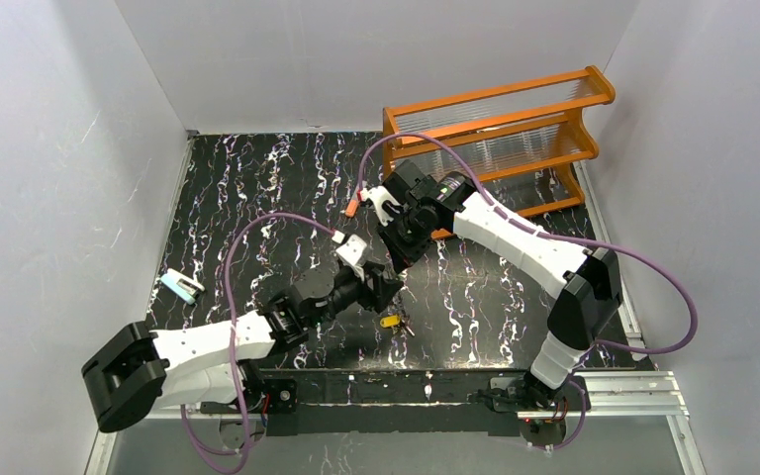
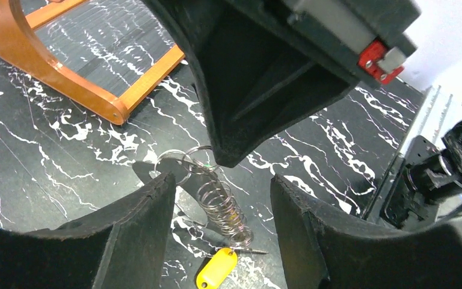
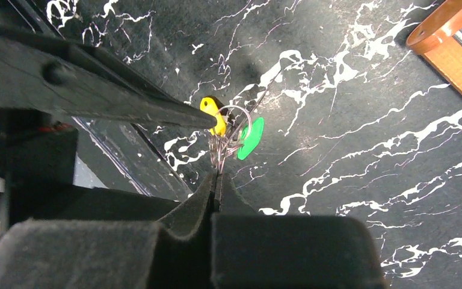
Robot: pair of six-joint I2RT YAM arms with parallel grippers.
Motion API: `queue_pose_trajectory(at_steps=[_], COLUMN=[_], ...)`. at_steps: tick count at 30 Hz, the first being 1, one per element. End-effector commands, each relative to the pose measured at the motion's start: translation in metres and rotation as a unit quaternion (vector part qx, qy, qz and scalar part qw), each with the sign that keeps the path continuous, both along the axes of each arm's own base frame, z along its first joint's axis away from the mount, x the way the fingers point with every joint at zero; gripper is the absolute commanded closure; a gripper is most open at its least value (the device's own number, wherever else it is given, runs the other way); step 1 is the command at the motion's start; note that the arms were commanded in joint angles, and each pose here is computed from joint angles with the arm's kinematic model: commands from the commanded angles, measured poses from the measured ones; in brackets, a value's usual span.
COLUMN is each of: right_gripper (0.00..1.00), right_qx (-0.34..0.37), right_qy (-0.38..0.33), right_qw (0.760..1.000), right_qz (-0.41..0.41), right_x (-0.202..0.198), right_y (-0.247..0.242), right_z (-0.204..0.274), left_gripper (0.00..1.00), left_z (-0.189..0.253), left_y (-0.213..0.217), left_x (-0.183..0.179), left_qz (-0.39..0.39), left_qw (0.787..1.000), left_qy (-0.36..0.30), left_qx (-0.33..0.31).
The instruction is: Remove the keys from the keyring
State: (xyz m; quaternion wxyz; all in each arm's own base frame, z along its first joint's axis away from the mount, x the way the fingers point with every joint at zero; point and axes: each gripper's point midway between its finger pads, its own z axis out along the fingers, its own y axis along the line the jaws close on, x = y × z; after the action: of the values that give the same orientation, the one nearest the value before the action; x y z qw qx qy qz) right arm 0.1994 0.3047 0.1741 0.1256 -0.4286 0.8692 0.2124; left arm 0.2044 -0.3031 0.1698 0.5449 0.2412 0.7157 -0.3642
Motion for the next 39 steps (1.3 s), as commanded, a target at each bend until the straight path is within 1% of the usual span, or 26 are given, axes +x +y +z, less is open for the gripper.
queue_pose_trajectory(at_steps=[1, 5, 8, 10, 14, 15, 24, 27, 31, 36, 37, 39], right_gripper=[0.99, 0.99, 0.99, 0.99, 0.99, 0.99, 0.99, 0.99, 0.99, 0.99, 0.99, 0.99], right_qx=[0.032, 0.034, 0.035, 0.035, 0.029, 0.026, 0.0, -0.017, -0.036, -0.058, -0.057, -0.055], right_qy=[-0.009, -0.004, -0.002, -0.004, -0.003, -0.001, 0.018, 0.032, 0.06, 0.077, 0.079, 0.082], right_qw=[0.999, 0.999, 0.998, 0.998, 0.999, 0.999, 0.999, 0.999, 0.998, 0.995, 0.994, 0.994], right_qz=[-0.034, -0.042, -0.045, -0.046, -0.046, -0.045, -0.026, -0.013, 0.009, 0.036, 0.041, 0.052], right_x=[0.007, 0.006, 0.006, 0.006, 0.004, 0.003, -0.008, -0.014, -0.024, -0.03, -0.03, -0.03], right_y=[0.014, 0.015, 0.015, 0.015, 0.011, 0.01, -0.002, -0.007, -0.013, -0.02, -0.02, -0.018], right_z=[0.023, 0.023, 0.023, 0.025, 0.026, 0.025, 0.021, 0.017, 0.009, -0.003, -0.004, -0.006], left_gripper=[0.43, 0.43, 0.48, 0.54, 0.71, 0.73, 0.93, 0.97, 1.0, 1.0, 0.99, 0.93], left_z=[0.008, -0.011, -0.021, -0.027, -0.03, -0.029, -0.026, -0.023, -0.017, -0.011, -0.011, -0.012], left_y=[-0.004, 0.0, 0.001, 0.0, 0.003, 0.004, 0.009, 0.013, 0.019, 0.029, 0.031, 0.032], left_x=[0.008, 0.008, 0.009, 0.011, 0.017, 0.018, 0.017, 0.018, 0.021, 0.021, 0.02, 0.016], left_qz=[0.069, 0.102, 0.112, 0.112, 0.115, 0.114, 0.083, 0.087, 0.097, 0.109, 0.108, 0.1], left_qw=[0.997, 0.995, 0.993, 0.992, 0.988, 0.987, 0.977, 0.972, 0.968, 0.966, 0.966, 0.969], left_qy=[-0.019, -0.019, -0.028, -0.038, -0.074, -0.085, -0.156, -0.173, -0.185, -0.193, -0.194, -0.191], left_qx=[-0.019, 0.002, 0.019, 0.037, 0.069, 0.076, 0.12, 0.131, 0.136, 0.131, 0.13, 0.123])
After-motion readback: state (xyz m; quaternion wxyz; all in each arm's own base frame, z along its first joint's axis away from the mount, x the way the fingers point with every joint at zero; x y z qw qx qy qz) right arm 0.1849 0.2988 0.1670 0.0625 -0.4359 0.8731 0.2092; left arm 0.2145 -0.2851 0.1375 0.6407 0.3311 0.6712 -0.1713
